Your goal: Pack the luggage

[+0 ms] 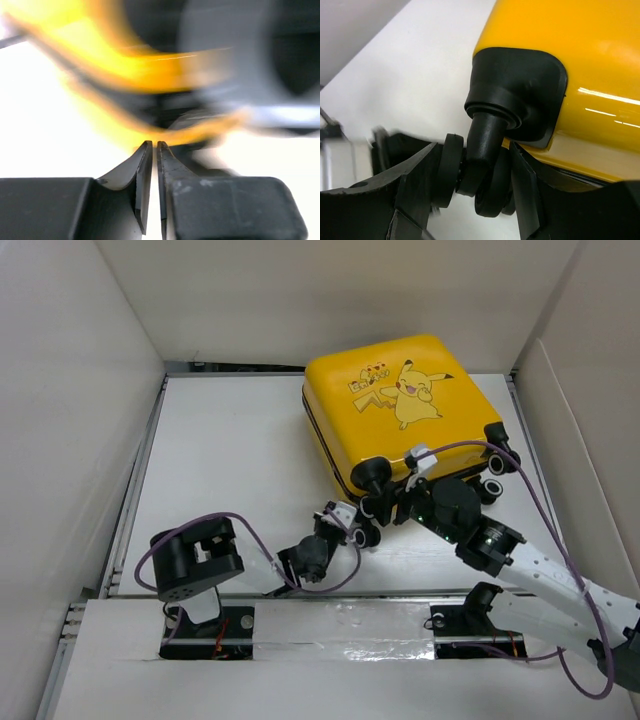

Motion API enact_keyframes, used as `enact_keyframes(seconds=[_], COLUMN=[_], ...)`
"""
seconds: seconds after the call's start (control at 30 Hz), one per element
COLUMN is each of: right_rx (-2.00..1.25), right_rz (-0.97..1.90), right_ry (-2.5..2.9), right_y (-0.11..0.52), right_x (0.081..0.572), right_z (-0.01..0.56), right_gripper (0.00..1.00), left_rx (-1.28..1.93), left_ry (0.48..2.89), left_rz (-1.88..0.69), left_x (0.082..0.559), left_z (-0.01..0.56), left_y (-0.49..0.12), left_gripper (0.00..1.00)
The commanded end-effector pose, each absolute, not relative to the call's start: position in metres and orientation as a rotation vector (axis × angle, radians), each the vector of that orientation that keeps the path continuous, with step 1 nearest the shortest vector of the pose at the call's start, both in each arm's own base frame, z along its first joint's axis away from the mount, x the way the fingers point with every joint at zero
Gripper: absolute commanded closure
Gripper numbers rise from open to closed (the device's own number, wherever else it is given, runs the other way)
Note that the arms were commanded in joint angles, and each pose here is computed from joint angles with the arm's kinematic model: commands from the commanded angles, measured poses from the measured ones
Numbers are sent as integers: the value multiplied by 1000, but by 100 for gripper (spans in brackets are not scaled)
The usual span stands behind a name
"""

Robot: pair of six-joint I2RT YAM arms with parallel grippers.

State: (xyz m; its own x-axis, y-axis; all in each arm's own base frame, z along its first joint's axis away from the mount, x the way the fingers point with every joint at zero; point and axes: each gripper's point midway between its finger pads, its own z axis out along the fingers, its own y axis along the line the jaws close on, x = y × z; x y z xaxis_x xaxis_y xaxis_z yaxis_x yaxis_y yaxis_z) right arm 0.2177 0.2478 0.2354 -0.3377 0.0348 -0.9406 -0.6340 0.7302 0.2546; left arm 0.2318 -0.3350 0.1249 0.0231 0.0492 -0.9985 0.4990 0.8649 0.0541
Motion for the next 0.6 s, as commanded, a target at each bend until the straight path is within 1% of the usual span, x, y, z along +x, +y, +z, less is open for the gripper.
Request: enact_keyframes(seconds=[0.0, 0.1, 0.23, 0.27, 0.3, 0.37, 0.43, 0.47, 0.5, 0.53, 0.57], right_rx=[-605, -577, -550, -546, -566, -593, -625, -636, -627, -605, -598], right_rz=[892, 852, 836, 842, 864, 870, 871, 857, 841, 820, 815], right_ry=[1760, 1804, 1809, 1797, 1795, 1809, 1813, 1838, 1841, 1839, 1837], right_y=[250, 237, 224, 224, 227, 231, 234, 234, 232, 228, 226], right_x=[184, 188, 189, 191, 187, 187, 187, 186, 188, 190, 189], right_z=[245, 227, 221, 223, 222, 219, 220, 215, 214, 215, 214], right_gripper=[100, 100, 100, 100, 100, 100, 100, 100, 100, 92, 78], left_rx=[-247, -267, -277, -252, -208, -111, -62, -15, 33, 38, 91], left_ry=[1240, 1248, 1235, 1239, 1229, 1273, 1247, 1274, 1278, 1267, 1334], left_rz=[-406, -372, -388, -412, -486, -538, -720, -761, -833, -897, -910], left_x=[260, 257, 252, 249, 244, 239, 230, 225, 218, 214, 211], left_z=[230, 228, 232, 232, 237, 231, 244, 239, 243, 259, 247], left_y=[-229, -207, -190, -196, -212, -241, -271, -284, -299, -309, -321], left_gripper=[100, 100, 100, 100, 100, 100, 100, 100, 96, 86, 65])
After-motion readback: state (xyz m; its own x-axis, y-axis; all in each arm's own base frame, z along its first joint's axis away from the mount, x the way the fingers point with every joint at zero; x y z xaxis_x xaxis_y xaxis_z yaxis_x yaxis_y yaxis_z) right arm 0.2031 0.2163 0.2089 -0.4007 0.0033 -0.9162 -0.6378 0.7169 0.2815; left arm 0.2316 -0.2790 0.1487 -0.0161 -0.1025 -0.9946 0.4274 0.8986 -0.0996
